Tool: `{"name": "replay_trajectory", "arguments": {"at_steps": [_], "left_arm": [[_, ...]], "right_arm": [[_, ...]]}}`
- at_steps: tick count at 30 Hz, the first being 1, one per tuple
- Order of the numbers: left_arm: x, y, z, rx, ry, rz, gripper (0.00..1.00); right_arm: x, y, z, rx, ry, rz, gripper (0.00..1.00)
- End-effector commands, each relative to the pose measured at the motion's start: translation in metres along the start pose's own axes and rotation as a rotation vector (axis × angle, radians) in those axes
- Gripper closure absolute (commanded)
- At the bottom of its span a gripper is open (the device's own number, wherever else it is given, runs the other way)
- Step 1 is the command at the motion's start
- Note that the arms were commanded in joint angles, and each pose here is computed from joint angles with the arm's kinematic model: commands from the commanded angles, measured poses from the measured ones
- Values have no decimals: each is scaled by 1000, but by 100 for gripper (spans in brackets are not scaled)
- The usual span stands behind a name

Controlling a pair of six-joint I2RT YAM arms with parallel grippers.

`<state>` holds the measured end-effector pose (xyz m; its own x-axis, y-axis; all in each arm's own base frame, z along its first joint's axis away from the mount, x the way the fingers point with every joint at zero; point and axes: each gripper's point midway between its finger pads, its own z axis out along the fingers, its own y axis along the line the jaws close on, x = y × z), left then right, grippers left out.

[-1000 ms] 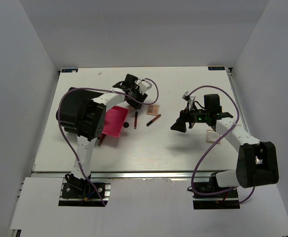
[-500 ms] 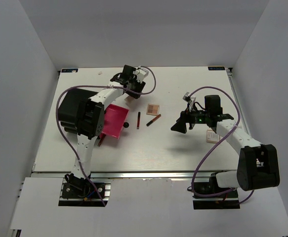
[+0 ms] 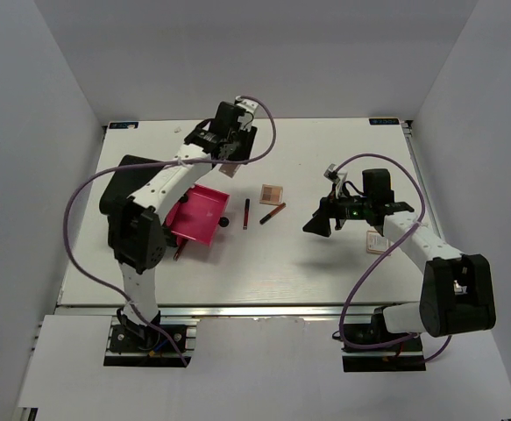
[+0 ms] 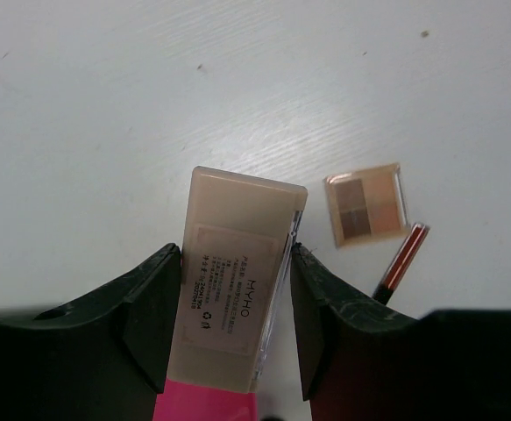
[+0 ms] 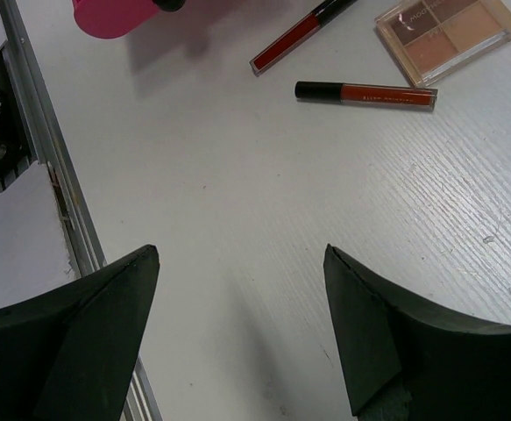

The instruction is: Organize the makeup

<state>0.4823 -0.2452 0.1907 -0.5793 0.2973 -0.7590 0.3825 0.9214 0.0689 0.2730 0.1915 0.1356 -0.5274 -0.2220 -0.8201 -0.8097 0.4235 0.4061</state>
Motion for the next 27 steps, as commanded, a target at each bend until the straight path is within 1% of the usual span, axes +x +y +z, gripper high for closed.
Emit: {"name": "replay_trajectory", "arguments": {"at_steps": [1,2,3,5,6,8,9,11,14,22,23,26,27], "left_arm": [[-1,24,-59,-133,-22,-87,100],[-6,23,-74,-127,-51,-96,100],[9,21,-74,-136,-25,-114,100],[21,22,-78,-152,-10,-135,100],[35,25,-81,-168,10,-158,100],[46,35,-84,-228,2,-177,100],[58,39,-86,-247,14,-173,100],[68,46,-87,-286,21,-168,100],[89,52,-86,-324,71,-139,100],[114,55,-76,-334,100,-138,100],[117,54,-73,-331,110,-138,92],[117,52,-70,-328,107,-151,60],[116,52,-69,-329,104,-150,55]], "right_arm": [[-11,-2,1,-5,-25,-22,20],[-12,-3,1,-4,-26,-23,20],[-12,-3,1,-5,-24,-21,20],[-13,-4,2,-6,-24,-21,20],[-15,-5,2,-4,-26,-23,20],[-16,-5,1,-3,-27,-24,19],[-18,-5,1,-2,-29,-26,19],[-18,-4,0,-2,-30,-31,19],[-18,-3,0,-3,-29,-30,19],[-19,-3,0,2,-34,-30,18],[-19,-3,0,2,-32,-32,18],[-22,-6,1,10,-31,-38,15],[-24,-8,1,16,-30,-42,14]]}}
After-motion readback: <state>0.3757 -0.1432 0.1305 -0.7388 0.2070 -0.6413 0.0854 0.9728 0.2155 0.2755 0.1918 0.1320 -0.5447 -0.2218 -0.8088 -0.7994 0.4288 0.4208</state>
